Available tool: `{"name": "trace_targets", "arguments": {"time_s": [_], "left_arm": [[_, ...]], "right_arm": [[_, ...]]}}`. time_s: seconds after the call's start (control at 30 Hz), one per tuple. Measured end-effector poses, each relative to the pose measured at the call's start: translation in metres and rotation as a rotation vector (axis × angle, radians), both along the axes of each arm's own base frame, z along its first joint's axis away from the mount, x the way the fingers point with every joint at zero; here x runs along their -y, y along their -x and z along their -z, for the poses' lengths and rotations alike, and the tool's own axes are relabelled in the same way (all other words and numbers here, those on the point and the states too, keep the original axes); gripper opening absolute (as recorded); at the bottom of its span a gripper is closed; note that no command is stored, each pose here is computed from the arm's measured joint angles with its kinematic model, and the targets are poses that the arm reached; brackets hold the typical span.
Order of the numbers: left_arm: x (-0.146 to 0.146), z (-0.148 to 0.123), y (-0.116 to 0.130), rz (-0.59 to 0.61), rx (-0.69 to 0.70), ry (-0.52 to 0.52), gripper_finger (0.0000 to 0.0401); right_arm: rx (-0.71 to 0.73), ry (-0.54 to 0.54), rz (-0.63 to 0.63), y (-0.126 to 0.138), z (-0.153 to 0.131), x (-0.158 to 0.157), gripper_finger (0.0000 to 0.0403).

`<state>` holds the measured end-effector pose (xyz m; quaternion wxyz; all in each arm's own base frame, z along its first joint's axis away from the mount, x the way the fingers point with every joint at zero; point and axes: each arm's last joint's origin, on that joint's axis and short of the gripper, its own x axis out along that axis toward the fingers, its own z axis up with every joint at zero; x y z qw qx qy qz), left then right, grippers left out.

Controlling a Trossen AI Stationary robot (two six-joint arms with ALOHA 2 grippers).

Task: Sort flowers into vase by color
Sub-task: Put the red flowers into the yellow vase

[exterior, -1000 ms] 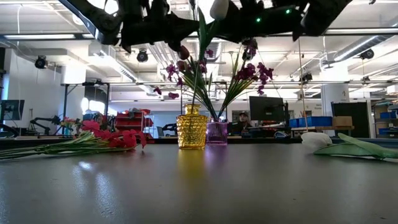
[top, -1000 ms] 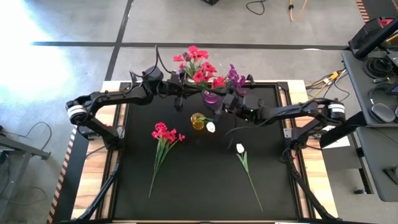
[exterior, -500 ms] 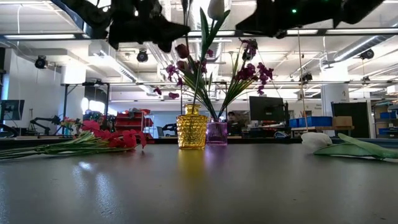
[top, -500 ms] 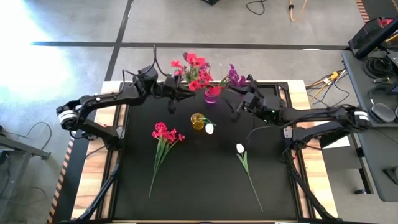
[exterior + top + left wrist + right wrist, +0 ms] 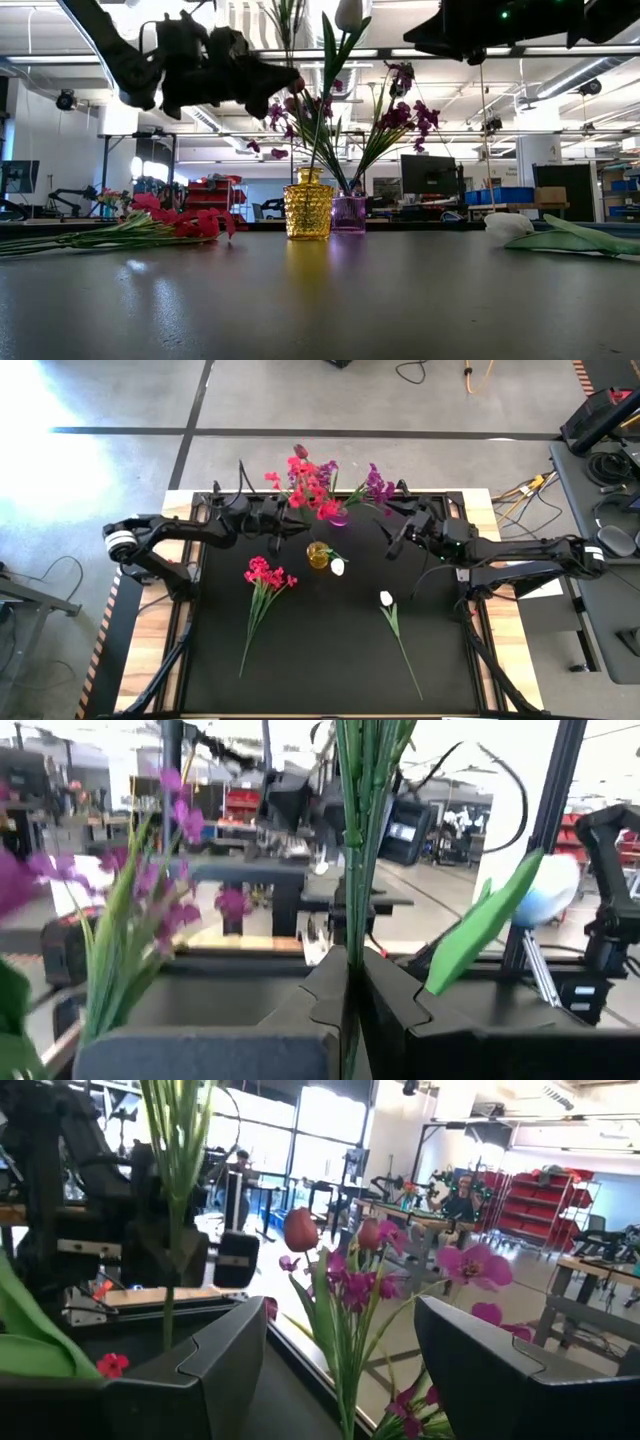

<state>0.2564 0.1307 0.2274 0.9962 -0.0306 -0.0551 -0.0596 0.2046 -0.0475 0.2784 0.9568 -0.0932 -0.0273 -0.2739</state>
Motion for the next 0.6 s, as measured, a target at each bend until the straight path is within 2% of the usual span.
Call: {"name": "trace_targets", "arguments": {"time_s": [0.6], "left_arm": [[-0.007,0.041,-0.021,-0.038,-0.127,0.067,0.0000]], "right_arm": [[-0.018,0.002,-0.033,-0.002,0.002,-0.007,0.0244]]}}
